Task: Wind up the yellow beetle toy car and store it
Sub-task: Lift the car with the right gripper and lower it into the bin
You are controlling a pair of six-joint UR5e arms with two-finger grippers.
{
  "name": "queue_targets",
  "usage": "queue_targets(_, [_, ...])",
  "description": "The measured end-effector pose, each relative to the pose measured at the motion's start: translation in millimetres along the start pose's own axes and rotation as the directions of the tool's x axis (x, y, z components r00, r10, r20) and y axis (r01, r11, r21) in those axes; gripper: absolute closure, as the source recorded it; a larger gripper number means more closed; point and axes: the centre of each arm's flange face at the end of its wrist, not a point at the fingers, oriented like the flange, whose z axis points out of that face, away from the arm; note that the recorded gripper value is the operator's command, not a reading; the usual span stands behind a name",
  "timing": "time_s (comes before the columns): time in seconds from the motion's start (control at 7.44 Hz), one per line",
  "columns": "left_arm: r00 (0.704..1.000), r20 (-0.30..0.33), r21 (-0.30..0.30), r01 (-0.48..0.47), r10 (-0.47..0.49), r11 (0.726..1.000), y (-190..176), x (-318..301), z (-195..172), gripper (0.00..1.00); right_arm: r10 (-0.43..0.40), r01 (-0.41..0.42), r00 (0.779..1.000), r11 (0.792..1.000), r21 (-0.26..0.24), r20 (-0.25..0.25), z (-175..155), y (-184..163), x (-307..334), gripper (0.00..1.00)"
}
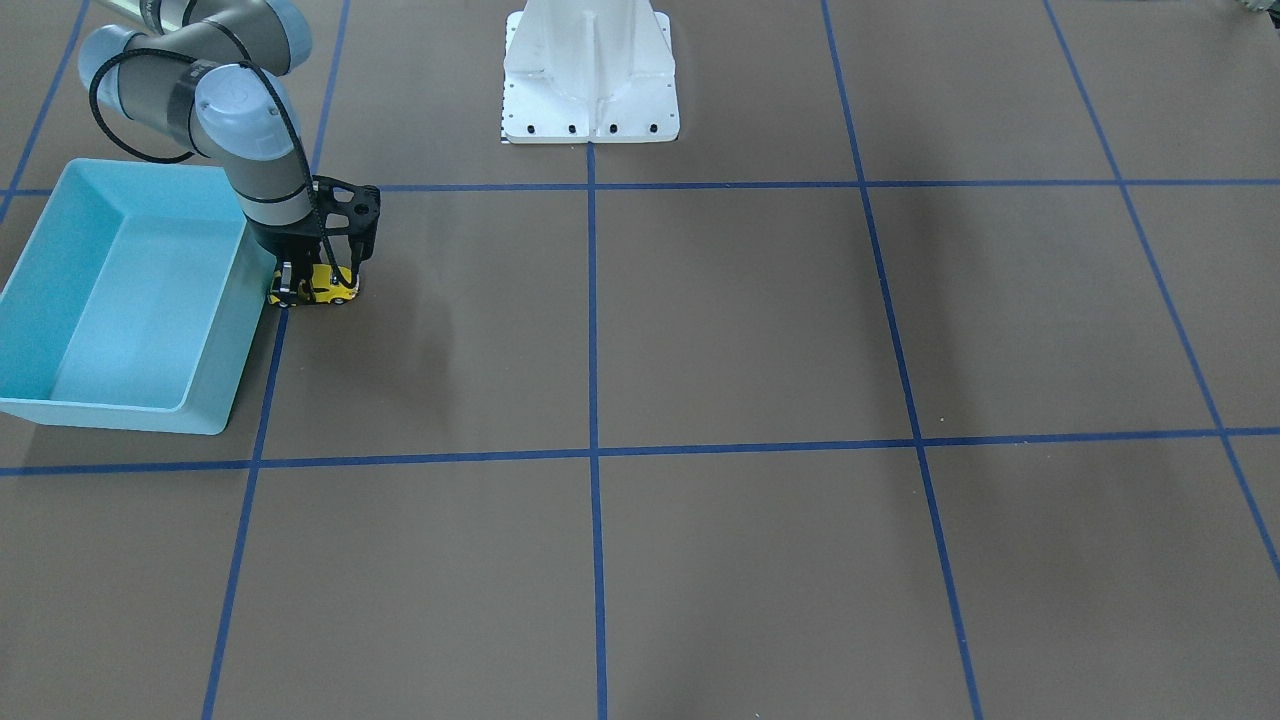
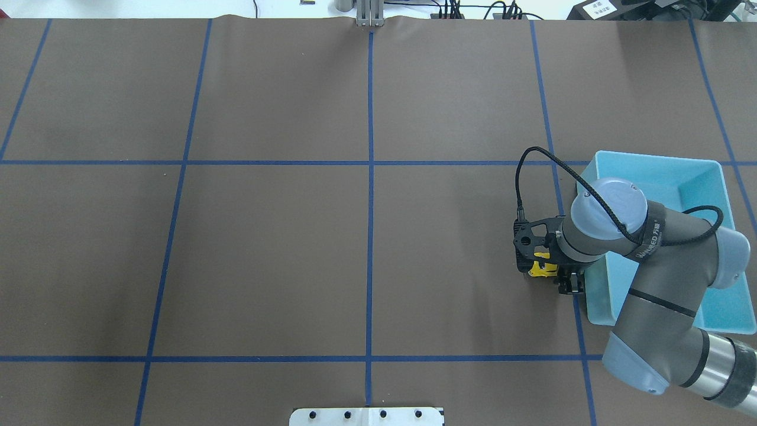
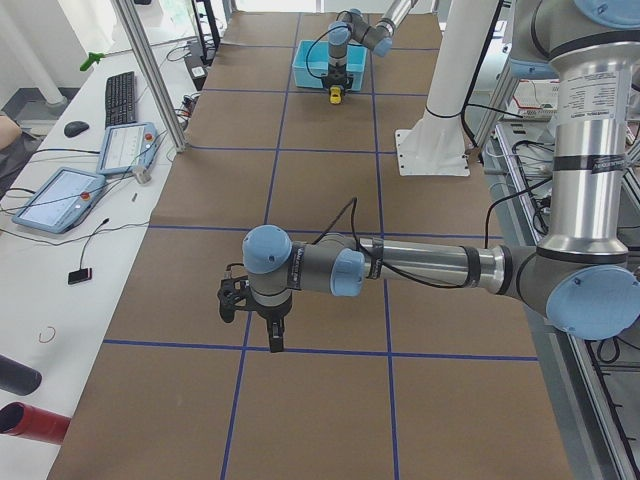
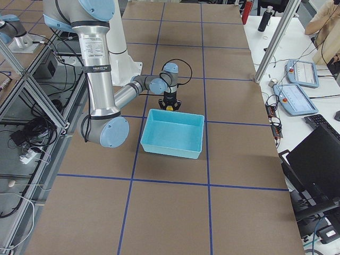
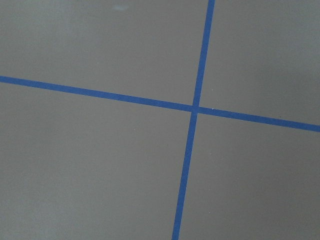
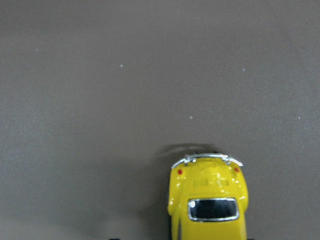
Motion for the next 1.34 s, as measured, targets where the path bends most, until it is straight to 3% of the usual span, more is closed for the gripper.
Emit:
queue_targets(0.27, [1.000,0.000,0.000,0.000,0.000,1.000,0,0,0,0.00,0.010,-0.010,1.000,1.000,0.011,0.005,-21,-7,4,1.00])
queue_targets(0.54, [1.000,0.001,0.000,0.001,-0.001,1.000,0,-1,0,0.00,0.078,-0.078,0.997,0.997,-0.029,0.019,-109,-33,24,1.00])
queue_targets(0.67, [1.000,0.000,0.000,0.002,-0.002,1.000,1,-1,0,0.00,0.097,-0.095,0.995,0.994,-0.055,0.017,-151,-30,29,1.00])
queue_targets(0.81, [1.000,0.000,0.000,0.002,-0.002,1.000,1,-1,0,0.00,0.094,-0.093,0.995,0.993,-0.070,0.015,-170,-12,29,1.00])
queue_targets(0.94, [1.000,0.000,0.000,0.002,-0.002,1.000,1,-2,0,0.00,0.089,-0.087,0.996,0.992,-0.087,0.020,-176,15,31,1.00])
queue_targets(1.21, [1.000,0.001,0.000,0.002,-0.002,1.000,1,-2,1,0.00,0.085,-0.080,0.995,0.991,-0.105,0.049,-149,93,36,1.00])
queue_targets(1.34, [1.000,0.001,-0.001,0.002,-0.002,1.000,1,-1,1,0.00,0.086,-0.084,0.996,0.995,-0.061,0.039,-116,139,37,1.00])
